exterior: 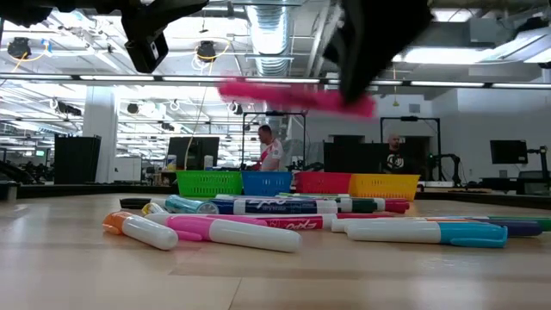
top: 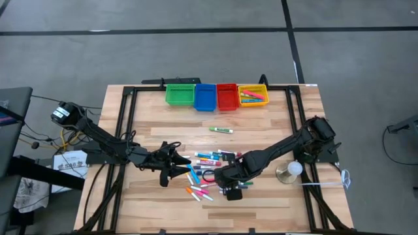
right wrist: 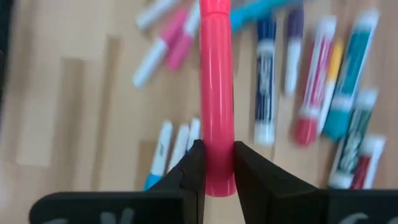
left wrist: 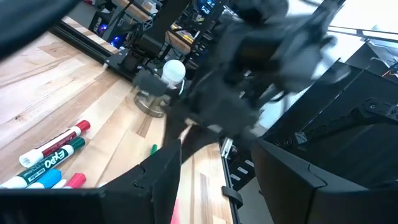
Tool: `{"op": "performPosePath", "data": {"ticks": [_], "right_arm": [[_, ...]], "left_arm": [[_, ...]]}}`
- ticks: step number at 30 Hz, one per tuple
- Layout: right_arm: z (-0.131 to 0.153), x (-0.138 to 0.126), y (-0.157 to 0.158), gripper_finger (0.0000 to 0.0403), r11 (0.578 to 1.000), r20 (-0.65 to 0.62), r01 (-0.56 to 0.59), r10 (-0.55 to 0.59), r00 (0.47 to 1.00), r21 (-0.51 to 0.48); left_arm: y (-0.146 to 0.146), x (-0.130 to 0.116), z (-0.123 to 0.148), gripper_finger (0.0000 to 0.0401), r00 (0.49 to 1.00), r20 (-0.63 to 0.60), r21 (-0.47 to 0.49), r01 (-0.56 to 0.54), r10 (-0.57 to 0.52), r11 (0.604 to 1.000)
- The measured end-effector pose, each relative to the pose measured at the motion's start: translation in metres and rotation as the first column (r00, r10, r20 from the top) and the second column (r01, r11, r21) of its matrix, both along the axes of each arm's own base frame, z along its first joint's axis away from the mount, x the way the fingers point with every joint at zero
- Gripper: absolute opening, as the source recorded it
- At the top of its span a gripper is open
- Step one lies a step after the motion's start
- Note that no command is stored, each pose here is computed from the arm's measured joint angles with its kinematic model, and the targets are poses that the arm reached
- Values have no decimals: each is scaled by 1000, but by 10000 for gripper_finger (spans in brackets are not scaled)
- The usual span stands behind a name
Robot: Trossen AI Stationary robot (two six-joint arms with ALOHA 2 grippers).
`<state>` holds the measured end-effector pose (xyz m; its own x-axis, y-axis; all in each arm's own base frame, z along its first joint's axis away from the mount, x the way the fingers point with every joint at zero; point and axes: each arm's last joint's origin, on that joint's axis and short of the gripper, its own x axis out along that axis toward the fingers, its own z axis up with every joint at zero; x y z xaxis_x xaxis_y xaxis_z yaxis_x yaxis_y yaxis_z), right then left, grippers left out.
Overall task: Pick & Place Markers
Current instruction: Put the large pink highlighter pen into the yellow bin
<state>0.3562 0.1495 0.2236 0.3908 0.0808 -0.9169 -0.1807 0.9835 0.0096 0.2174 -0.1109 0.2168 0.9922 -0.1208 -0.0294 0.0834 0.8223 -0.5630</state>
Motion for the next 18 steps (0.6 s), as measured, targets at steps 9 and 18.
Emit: {"op": "performPosePath", "data": {"ticks": [9,18], "right_arm": [[71,20,0,54,994,197,-95,104,975,-53],[136,23,0,55,973,372,-162,213,903,-163]], "left_arm": [[0,0,0,195,1000,0,2,0,0,1000],[0,0,0,195,1000,0,3,0,0,1000]]}}
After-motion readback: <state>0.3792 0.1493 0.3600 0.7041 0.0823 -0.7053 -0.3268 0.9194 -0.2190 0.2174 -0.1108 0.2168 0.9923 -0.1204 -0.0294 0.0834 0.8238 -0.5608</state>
